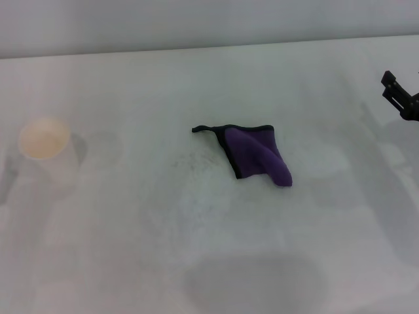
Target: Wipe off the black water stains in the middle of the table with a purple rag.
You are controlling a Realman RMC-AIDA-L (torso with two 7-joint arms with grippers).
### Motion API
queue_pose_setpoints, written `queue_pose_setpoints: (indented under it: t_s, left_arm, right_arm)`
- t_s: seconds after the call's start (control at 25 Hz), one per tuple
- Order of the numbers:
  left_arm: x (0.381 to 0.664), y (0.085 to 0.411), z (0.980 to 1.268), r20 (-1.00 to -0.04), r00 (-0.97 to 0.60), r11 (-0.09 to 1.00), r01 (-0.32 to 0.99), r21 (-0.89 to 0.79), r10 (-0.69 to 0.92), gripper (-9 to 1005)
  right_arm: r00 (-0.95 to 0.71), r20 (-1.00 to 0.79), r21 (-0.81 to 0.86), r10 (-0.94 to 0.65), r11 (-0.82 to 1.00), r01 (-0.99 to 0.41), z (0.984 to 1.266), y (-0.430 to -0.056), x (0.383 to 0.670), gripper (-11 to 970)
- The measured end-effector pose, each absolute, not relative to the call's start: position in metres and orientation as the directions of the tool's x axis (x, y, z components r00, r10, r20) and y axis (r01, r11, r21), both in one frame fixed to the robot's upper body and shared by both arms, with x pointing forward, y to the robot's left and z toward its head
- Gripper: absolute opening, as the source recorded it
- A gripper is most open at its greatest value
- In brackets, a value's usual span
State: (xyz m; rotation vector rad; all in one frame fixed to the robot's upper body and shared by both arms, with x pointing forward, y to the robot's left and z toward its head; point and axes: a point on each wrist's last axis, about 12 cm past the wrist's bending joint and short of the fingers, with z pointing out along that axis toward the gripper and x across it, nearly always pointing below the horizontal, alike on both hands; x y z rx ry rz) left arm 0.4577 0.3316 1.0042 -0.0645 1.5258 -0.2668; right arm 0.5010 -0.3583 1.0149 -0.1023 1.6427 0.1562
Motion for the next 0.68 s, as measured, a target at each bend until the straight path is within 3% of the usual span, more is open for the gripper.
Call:
queue_pose_setpoints:
  t_s: [0.68]
  left_arm:
    - [0.4623,0.3309,1.0063,-0.975,0.027,0.967,0.138,-0.214,-0.22,887]
  right_arm:
    - [-0.087,-0.996,0.042,0.028,0.986,-0.162,1.013,-0.3573,0.4991,826]
